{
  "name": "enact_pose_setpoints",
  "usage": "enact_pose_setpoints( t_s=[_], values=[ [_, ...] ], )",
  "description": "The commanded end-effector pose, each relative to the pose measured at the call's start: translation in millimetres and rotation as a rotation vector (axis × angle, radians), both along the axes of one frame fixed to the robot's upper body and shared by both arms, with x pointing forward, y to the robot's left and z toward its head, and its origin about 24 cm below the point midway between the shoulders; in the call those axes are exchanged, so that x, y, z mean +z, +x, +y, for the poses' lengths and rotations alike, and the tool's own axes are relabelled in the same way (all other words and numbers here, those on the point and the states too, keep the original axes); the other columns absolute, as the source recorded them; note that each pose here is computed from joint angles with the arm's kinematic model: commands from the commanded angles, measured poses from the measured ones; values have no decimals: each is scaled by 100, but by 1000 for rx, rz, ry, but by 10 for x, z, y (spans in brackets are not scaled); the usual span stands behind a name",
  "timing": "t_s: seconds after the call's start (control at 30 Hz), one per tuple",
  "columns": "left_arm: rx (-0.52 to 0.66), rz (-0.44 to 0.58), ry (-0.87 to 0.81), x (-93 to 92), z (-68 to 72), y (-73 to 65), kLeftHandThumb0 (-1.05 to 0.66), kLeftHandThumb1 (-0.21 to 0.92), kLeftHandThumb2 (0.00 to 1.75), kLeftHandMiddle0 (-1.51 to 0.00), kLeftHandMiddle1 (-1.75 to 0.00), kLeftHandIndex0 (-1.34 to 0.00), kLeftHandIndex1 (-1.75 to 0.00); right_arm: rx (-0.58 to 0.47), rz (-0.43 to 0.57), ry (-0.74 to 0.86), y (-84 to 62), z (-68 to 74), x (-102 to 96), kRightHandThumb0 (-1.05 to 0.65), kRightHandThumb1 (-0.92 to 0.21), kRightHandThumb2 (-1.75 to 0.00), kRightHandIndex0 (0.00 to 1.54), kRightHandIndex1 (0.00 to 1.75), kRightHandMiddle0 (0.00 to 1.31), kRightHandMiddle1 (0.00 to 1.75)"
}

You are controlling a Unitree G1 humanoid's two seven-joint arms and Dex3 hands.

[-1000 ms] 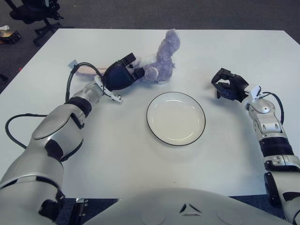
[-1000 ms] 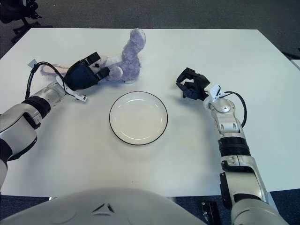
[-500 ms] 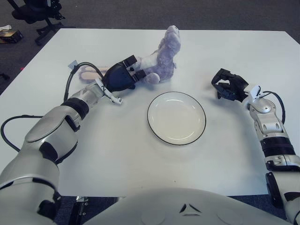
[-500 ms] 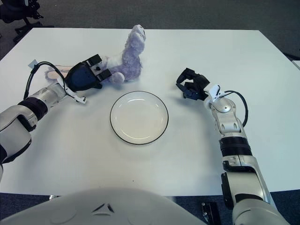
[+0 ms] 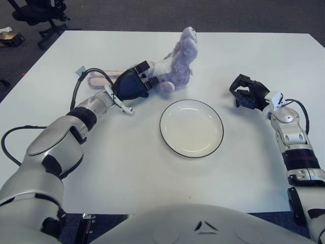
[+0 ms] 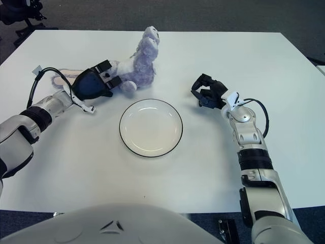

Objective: Put the doll into the plate.

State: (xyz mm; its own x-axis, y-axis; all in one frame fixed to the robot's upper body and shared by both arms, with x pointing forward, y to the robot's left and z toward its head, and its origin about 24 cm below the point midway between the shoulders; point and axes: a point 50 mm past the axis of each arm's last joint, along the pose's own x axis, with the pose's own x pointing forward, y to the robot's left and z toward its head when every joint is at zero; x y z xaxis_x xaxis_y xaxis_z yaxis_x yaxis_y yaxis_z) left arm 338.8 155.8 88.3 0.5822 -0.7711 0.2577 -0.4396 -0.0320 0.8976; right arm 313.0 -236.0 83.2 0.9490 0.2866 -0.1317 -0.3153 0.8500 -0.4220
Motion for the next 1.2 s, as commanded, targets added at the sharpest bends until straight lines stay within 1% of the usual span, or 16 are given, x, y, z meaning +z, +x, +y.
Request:
enact_pose_setpoints(
  t_s=[0.0,0.03,0.07,0.1,0.13,0.27,0.37,0.47,0.63,0.77,0.97,1.03,1.17],
  values=[
    [31,356,-76,171,97,-23,-37,91,12,-39,-99,-42,-76,-38,179,-8,-139,-47,-380,-35,-92,-48,71,153,23,170],
    [55,419,-112,244,118,-1,-43,91,11,-40,-86,-44,-64,-39,179,-8,-137,-45,-381,-35,-92,-48,71,153,23,170],
    [67,468,-138,297,133,12,-48,92,13,-43,-70,-45,-54,-39,179,-9,-136,-43,-381,-35,-92,-48,71,153,24,170],
    [70,492,-162,356,148,18,-49,92,14,-45,-62,-46,-50,-39,179,-10,-136,-42,-381,-35,-92,-48,71,152,24,170],
    [69,506,-175,395,158,19,-53,92,16,-50,-45,-48,-40,-39,179,-10,-136,-41,-381,-35,-92,-48,71,152,24,169],
    [49,486,-245,506,188,8,-55,92,18,-54,-31,-50,-32,-38,179,-14,-127,-38,-382,-35,-92,-47,72,152,24,169],
    [62,453,-299,564,223,16,-56,92,18,-55,-27,-50,-29,-32,178,-29,-126,-35,-380,-35,-92,-47,72,151,24,169],
    [74,442,-328,625,246,23,-56,92,18,-55,-25,-50,-28,-29,179,-39,-123,-30,-383,-35,-92,-47,72,151,24,169],
    [80,387,-431,798,287,19,-57,92,18,-54,-22,-47,-26,-21,179,-53,-121,-27,-386,-35,-92,-47,72,150,25,169],
    [60,363,-493,859,295,5,-58,92,18,-53,-20,-45,-24,-17,180,-56,-119,-27,-387,-35,-92,-47,72,149,25,169],
    [-15,308,-602,1077,290,-2,-61,92,13,-50,-15,-41,-20,-7,182,-72,-116,-27,-387,-35,-92,-47,72,148,24,169],
    [-22,306,-612,1103,294,-3,-61,92,11,-50,-13,-39,-19,-6,182,-74,-115,-27,-387,-35,-92,-47,72,148,24,169],
    [-36,312,-639,1260,318,-11,-64,91,5,-47,-9,-36,-16,0,184,-85,-115,-27,-385,-35,-92,-47,72,147,24,169]
  ],
)
